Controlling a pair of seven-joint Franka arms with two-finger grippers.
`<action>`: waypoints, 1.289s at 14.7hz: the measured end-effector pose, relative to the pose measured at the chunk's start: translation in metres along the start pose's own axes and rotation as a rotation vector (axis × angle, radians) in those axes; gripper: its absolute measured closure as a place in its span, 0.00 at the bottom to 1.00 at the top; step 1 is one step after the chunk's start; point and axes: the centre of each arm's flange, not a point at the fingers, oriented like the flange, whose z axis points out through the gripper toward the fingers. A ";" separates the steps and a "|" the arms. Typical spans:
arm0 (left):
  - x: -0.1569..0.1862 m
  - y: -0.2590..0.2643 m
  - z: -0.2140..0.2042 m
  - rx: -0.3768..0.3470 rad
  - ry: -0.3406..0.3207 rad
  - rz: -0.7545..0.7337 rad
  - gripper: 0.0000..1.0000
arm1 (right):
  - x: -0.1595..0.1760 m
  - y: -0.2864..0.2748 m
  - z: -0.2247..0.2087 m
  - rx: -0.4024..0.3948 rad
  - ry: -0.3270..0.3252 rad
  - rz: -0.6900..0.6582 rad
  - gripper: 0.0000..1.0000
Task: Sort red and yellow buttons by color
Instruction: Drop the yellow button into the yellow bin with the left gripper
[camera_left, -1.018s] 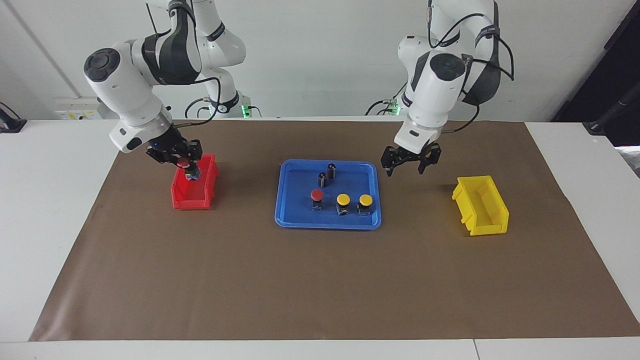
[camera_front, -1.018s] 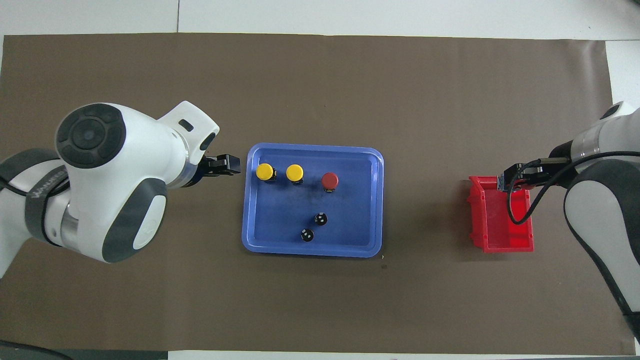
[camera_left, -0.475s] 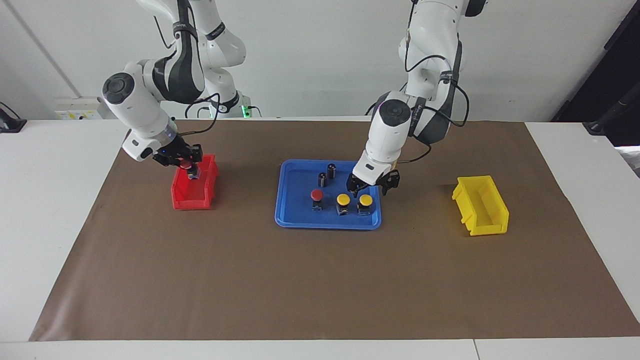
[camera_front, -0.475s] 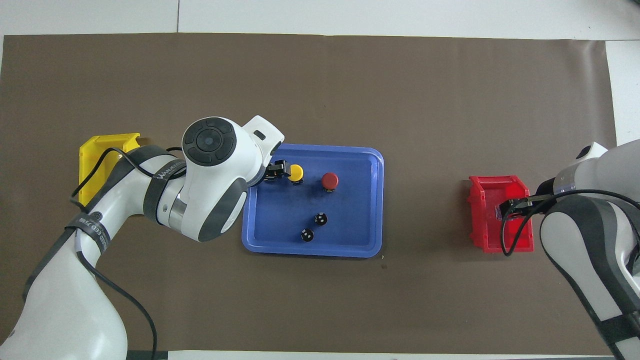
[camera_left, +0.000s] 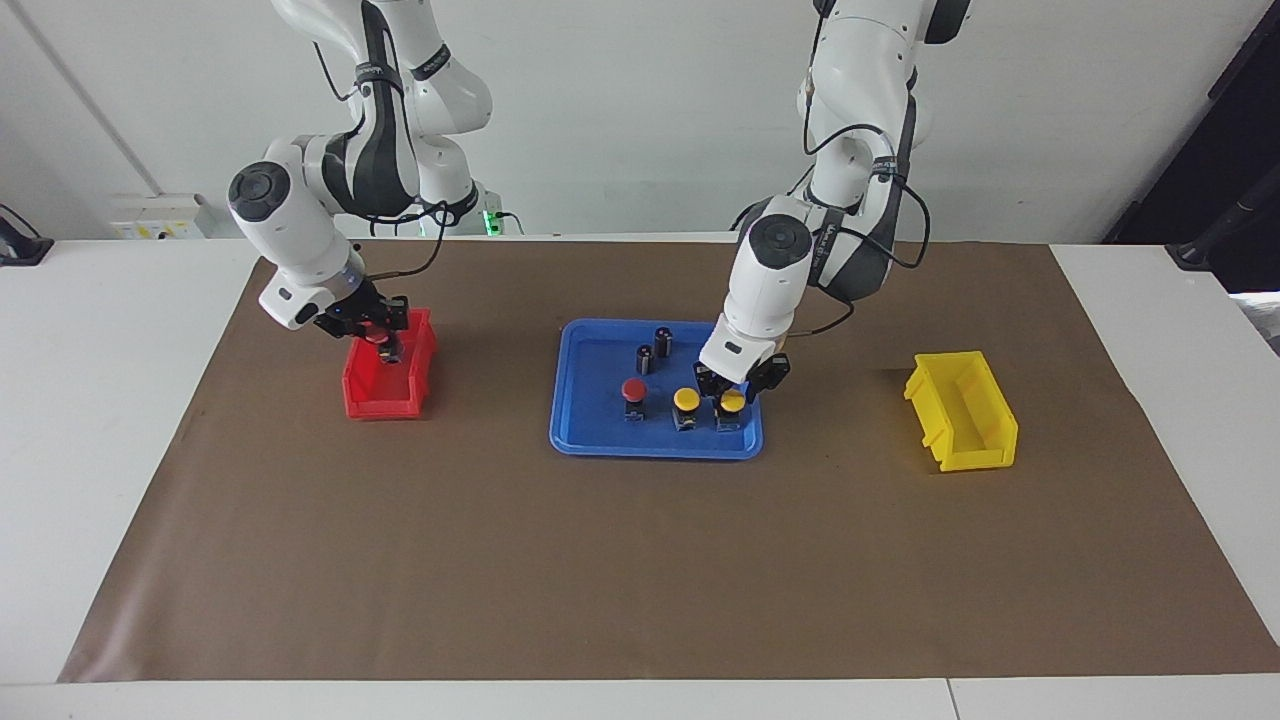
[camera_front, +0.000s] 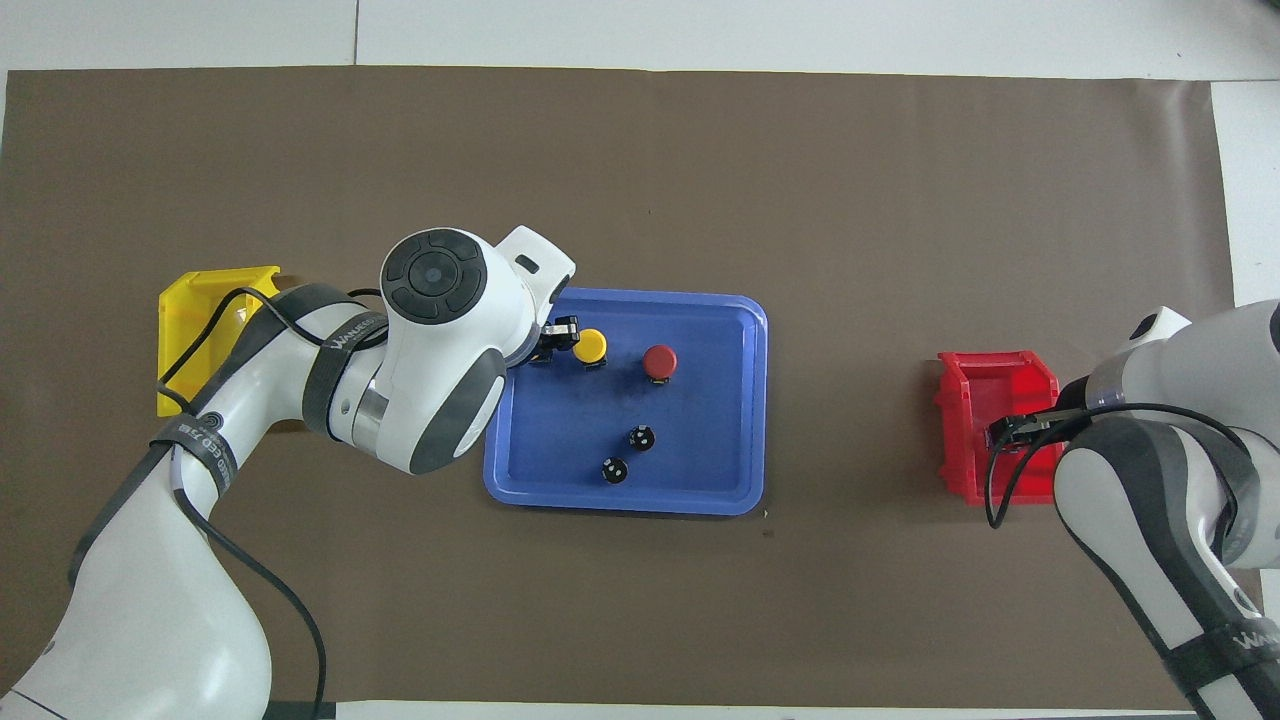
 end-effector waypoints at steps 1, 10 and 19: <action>0.000 0.001 0.000 -0.006 -0.004 -0.013 0.59 | -0.002 0.000 0.006 -0.001 0.005 0.001 0.63; 0.030 -0.071 -0.115 0.063 -0.135 0.023 0.59 | -0.011 0.000 0.026 0.000 -0.003 0.002 0.63; 0.097 -0.292 -0.128 0.105 -0.151 -0.026 0.59 | -0.012 0.000 0.025 0.000 -0.001 0.002 0.45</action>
